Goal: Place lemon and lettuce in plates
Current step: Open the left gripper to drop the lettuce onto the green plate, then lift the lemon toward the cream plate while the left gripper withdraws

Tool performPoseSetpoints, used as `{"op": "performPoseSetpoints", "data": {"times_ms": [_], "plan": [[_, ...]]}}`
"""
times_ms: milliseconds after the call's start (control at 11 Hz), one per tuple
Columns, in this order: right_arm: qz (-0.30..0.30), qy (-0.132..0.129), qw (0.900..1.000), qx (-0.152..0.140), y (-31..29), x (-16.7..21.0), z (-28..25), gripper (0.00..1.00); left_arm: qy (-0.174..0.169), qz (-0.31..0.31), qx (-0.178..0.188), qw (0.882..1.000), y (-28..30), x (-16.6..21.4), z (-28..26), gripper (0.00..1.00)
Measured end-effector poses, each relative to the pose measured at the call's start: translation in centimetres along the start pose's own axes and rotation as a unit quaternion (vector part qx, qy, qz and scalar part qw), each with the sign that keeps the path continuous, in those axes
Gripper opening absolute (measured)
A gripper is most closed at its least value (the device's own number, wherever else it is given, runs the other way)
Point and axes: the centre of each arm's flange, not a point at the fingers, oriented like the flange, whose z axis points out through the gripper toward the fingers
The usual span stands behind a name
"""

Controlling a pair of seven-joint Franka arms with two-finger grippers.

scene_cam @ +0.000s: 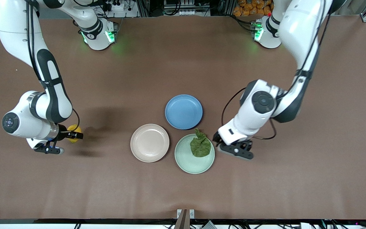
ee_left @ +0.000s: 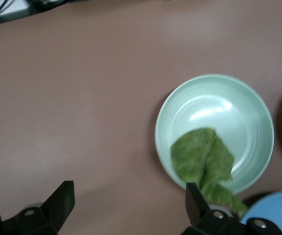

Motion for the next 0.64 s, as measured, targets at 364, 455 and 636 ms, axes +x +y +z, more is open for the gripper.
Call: {"op": "performPoseSetpoints", "data": {"times_ms": [364, 455, 636], "plan": [[0.026, 0.01, 0.999, 0.016, -3.3, 2.1, -4.6, 0.66, -0.069, -0.031, 0.034, 0.997, -4.8, -0.9, -8.6, 1.0], [0.024, 0.017, 0.999, 0.021, -4.7, 2.5, -5.7, 0.66, -0.074, -0.039, 0.039, 0.996, -6.6, -1.1, -10.3, 1.0], [0.005, 0.03, 0.999, 0.027, -8.5, 2.7, -7.1, 0.65, -0.091, -0.048, 0.047, 0.994, -8.6, -1.8, -13.2, 1.0]]}}
